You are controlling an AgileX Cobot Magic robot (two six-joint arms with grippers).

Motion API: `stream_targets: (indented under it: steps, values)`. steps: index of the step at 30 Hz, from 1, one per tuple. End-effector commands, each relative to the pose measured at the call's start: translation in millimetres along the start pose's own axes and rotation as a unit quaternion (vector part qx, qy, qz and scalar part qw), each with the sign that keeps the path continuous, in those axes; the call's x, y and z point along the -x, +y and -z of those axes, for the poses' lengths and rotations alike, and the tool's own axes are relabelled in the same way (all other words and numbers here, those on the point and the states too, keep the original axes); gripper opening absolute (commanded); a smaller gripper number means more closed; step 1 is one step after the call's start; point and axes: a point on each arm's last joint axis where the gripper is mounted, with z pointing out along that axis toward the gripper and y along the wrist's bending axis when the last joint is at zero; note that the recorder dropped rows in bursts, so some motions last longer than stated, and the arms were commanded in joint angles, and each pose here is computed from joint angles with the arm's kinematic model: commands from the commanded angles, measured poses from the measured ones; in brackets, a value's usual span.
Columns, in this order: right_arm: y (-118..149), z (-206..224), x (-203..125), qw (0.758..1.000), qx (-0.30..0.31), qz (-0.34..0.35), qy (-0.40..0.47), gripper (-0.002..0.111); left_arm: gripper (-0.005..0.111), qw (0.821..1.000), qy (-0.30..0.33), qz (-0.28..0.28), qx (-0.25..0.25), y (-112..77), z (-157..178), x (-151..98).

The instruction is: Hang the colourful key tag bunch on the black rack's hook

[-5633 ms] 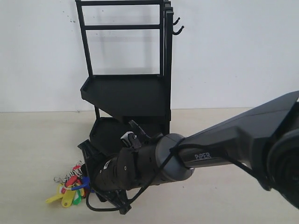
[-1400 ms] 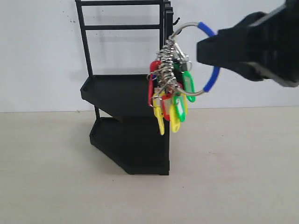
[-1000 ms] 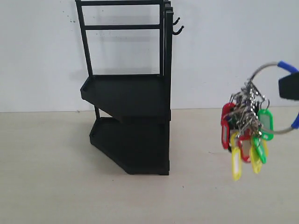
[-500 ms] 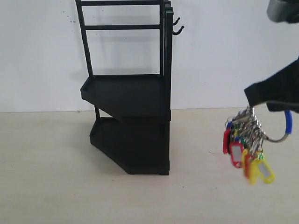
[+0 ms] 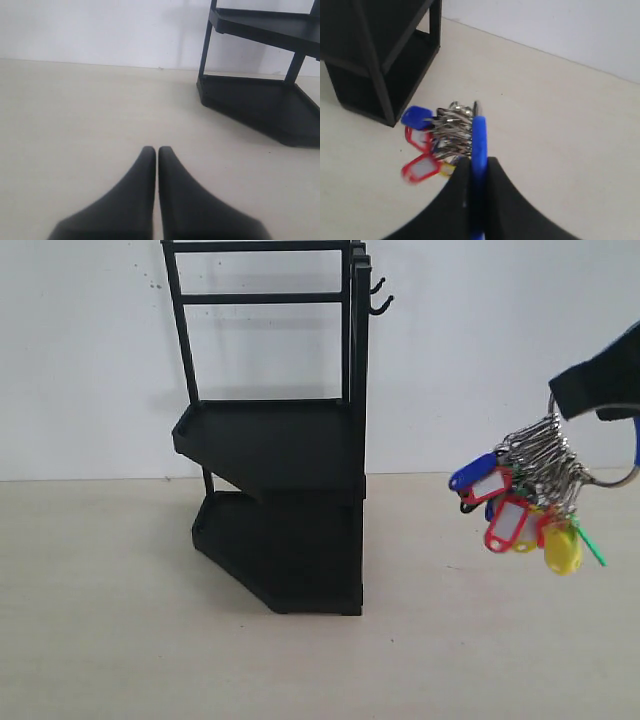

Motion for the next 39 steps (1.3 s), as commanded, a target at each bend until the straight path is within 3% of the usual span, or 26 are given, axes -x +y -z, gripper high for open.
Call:
stream_targets:
  steps: [1,2,6,15,18,21,24,27,29,32,34,35,36,37,39]
  values:
    - [6.5,3.3,9.5,0.997,0.052,-0.031,-0.044,0.000,0.004,1.000,-0.006,-0.004,0.001,0.1,0.3,1.2]
    - [8.7,3.7,12.1,0.993,0.073,-0.070,-0.055,0.000,0.004,1.000,-0.006,-0.004,0.001,0.1,0.3,1.2]
    - [32.7,11.3,16.0,0.973,0.216,-0.044,-0.073,0.000,0.004,1.000,-0.006,-0.004,0.001,0.1,0.3,1.2]
    - [-21.6,21.0,12.3,0.974,0.132,-0.161,-0.093,0.000,0.004,1.000,-0.006,-0.004,0.001,0.1,0.3,1.2]
    - [-19.3,21.5,5.6,0.982,0.156,-0.089,-0.066,0.000,0.004,1.000,-0.006,-0.004,0.001,0.1,0.3,1.2]
    - [-31.1,19.9,7.0,0.973,0.125,-0.180,-0.070,0.000,0.004,1.000,-0.006,-0.004,0.001,0.1,0.3,1.2]
    - [-21.0,22.6,7.5,0.979,0.171,-0.082,-0.080,0.000,0.004,1.000,-0.006,-0.004,0.001,0.1,0.3,1.2]
    - [-30.9,19.7,8.1,0.976,0.131,-0.158,-0.078,0.000,0.004,1.000,-0.006,-0.004,0.001,0.1,0.3,1.2]
    - [-26.6,18.7,5.8,0.983,0.145,-0.092,-0.069,0.000,0.004,1.000,-0.006,-0.004,0.001,0.1,0.3,1.2]
    - [-30.3,18.0,5.0,0.977,0.135,-0.154,-0.058,0.000,0.004,1.000,-0.006,-0.004,0.001,0.1,0.3,1.2]
    - [-26.7,18.5,3.9,0.986,0.143,-0.066,-0.062,0.000,0.004,1.000,-0.006,-0.004,0.001,0.1,0.3,1.2]
    - [-28.7,18.1,4.4,0.985,0.137,-0.088,-0.063,0.000,0.004,1.000,-0.006,-0.004,0.001,0.1,0.3,1.2]
    - [-30.9,14.8,4.3,0.976,0.133,-0.163,-0.048,0.000,0.004,1.000,-0.006,-0.004,0.001,0.1,0.3,1.2]
    - [-28.8,14.1,3.5,0.974,0.143,-0.171,-0.039,0.000,0.004,1.000,-0.006,-0.004,0.001,0.1,0.3,1.2]
    - [-20.0,12.4,3.1,0.983,0.169,-0.059,-0.041,0.000,0.004,1.000,-0.006,-0.004,0.001,0.1,0.3,1.2]
